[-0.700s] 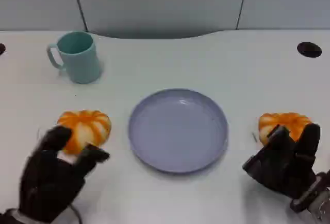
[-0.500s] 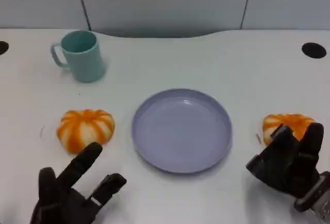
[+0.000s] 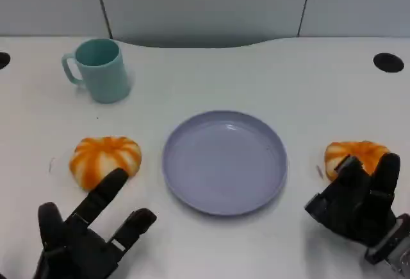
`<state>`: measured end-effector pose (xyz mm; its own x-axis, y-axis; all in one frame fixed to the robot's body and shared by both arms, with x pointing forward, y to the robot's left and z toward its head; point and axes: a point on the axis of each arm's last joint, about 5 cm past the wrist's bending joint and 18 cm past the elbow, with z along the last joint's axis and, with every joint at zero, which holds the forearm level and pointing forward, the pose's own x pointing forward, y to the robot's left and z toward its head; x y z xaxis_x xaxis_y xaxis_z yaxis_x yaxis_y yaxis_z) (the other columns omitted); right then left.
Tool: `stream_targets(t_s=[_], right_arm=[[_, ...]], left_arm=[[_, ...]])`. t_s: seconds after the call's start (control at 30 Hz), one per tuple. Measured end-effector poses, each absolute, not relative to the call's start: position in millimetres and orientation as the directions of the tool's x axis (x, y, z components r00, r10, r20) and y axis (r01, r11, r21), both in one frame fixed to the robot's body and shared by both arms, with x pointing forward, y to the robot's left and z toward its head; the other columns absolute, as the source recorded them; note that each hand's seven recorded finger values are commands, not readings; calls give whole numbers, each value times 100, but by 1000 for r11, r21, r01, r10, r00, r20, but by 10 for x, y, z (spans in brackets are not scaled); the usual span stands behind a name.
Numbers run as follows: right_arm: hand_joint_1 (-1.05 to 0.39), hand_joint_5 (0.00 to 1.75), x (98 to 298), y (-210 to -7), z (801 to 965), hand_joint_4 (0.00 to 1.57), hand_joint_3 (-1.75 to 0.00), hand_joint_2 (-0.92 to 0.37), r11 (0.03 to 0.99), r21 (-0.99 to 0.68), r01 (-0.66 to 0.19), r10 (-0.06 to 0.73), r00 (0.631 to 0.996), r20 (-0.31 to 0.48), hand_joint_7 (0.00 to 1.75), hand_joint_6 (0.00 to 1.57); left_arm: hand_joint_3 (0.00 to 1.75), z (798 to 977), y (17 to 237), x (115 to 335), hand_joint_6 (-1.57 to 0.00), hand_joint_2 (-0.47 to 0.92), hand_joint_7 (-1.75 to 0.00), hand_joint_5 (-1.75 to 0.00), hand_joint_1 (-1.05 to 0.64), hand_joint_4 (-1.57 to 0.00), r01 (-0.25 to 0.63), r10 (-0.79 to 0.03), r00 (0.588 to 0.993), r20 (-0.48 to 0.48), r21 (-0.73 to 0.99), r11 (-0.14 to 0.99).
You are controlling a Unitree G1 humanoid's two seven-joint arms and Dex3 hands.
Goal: Grasp the bread from the table and place it into the plate.
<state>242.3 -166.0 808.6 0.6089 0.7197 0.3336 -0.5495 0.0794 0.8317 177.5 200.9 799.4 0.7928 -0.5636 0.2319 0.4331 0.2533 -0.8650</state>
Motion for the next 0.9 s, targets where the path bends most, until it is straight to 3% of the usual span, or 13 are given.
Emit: stream_targets(t_s=[0.9], right_arm=[[-77,15,2434,-1660,8100,157,-21,-92,76,822,-565,706,613,356,1,144]], left_arm=[[57,7916,2001,1793,-53,92,-28,-107,-105,-28,483,-559,781,278,-837,258]])
